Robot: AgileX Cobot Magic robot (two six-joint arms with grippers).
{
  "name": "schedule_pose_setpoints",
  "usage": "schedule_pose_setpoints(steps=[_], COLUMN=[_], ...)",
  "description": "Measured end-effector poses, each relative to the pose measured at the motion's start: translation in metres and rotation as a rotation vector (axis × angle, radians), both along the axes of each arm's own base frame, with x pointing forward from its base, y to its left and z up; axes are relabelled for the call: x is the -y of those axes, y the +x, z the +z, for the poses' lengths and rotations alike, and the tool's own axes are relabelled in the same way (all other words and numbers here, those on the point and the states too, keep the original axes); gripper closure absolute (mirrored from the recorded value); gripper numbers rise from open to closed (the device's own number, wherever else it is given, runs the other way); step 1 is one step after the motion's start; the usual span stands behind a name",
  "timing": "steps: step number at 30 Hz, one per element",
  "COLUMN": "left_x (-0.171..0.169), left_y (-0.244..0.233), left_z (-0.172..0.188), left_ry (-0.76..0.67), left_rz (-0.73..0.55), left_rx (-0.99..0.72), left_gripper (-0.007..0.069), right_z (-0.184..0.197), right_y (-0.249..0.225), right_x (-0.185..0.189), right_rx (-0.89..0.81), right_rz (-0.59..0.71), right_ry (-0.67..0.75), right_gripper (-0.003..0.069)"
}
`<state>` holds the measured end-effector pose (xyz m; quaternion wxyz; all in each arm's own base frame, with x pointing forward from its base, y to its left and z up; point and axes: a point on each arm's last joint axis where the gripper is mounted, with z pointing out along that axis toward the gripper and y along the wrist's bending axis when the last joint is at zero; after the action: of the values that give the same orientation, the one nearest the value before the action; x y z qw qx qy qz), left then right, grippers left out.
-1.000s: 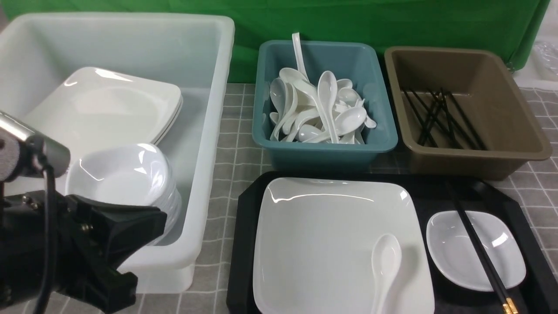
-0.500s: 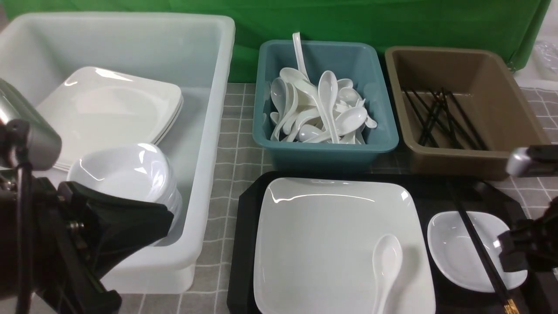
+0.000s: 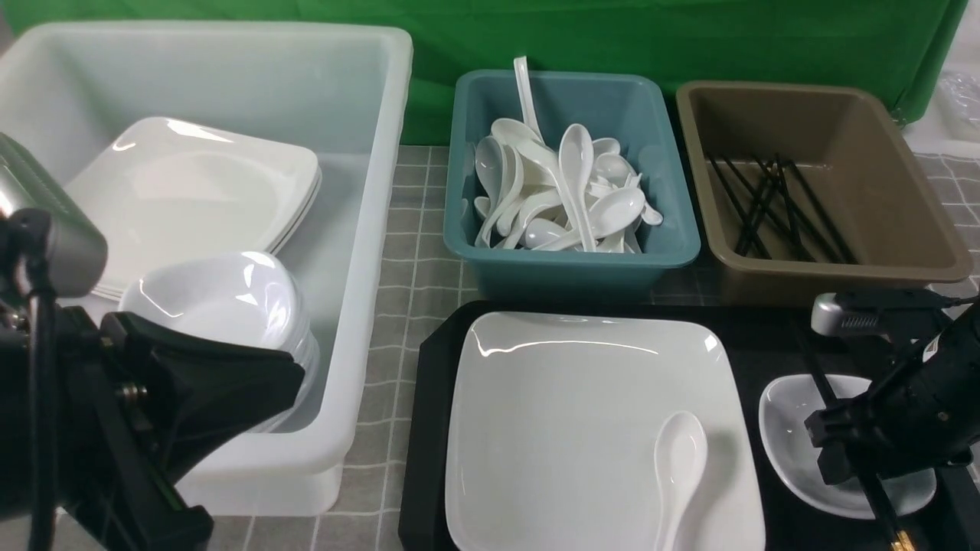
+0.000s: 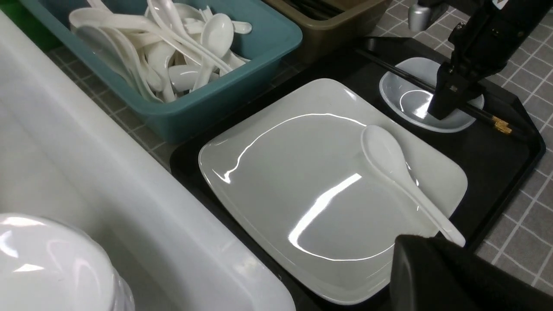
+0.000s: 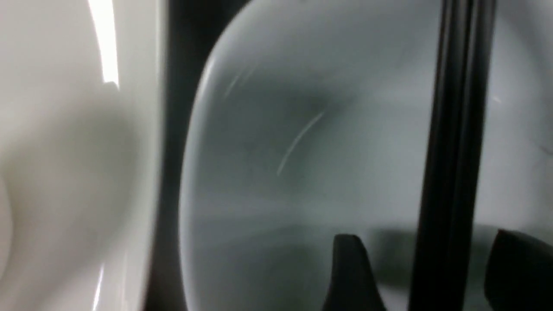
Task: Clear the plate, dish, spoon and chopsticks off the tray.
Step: Use the right arm to grab a pair of chopsticks from the plate, then use the right arm to put the chopsticks into the small storage box on the right
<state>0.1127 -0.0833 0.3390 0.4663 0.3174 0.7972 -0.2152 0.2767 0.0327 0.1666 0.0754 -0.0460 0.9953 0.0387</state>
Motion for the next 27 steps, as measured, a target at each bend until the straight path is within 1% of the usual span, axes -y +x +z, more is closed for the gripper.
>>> schedule_pose_setpoints(steps=[1,3,4,10,11,13,16,19,23,26,27], left_x=[0.0,0.0,0.0,0.0,0.0,0.0,0.0,0.0,0.0,-0.001,0.0], left_y=[0.0,0.0,0.0,0.0,0.0,0.0,0.0,0.0,0.001,0.002,0.002], left_z=[0.0,0.0,0.0,0.0,0.0,0.0,0.0,0.001,0.005,0.009,0.012], left_ry=[0.0,0.0,0.0,0.002,0.002,0.001,0.001,-0.005,-0.04,-0.058,-0.083], left_rz=[0.0,0.0,0.0,-0.002,-0.002,-0.002,-0.002,0.001,0.019,0.029,0.033], left_rx=[0.0,0.0,0.0,0.002,0.002,0.002,0.002,0.005,0.042,0.079,0.104], left_gripper=[0.0615,0.0615,0.0615,0.0615,0.0615,0.0615,0.0615,0.0615,0.0615,0.0615,0.0615], right_z=[-0.001,-0.001,-0.001,-0.001,-0.001,0.001,0.008,0.024,0.052,0.07,0.085], right_y=[0.0,0.001,0.001,0.001,0.001,-0.002,-0.007,-0.019,-0.037,-0.044,-0.044], right_x=[0.0,0.0,0.0,0.0,-0.001,-0.007,-0.014,-0.028,-0.046,-0.053,-0.058], right_rx=[0.001,0.005,0.005,0.007,0.007,0.005,0.005,0.015,0.083,0.143,0.187], right_rz=[0.002,0.016,0.022,0.058,0.075,0.132,0.184,0.277,0.383,0.407,0.403], right_ry=[0.0,-0.001,-0.003,-0.008,-0.011,-0.015,-0.017,-0.017,-0.01,0.016,0.045], right_gripper=[0.0215,0.0248,0.0277,0.0519,0.0535,0.0533,0.0533,0.0533,0.0533,0.0533,0.0533])
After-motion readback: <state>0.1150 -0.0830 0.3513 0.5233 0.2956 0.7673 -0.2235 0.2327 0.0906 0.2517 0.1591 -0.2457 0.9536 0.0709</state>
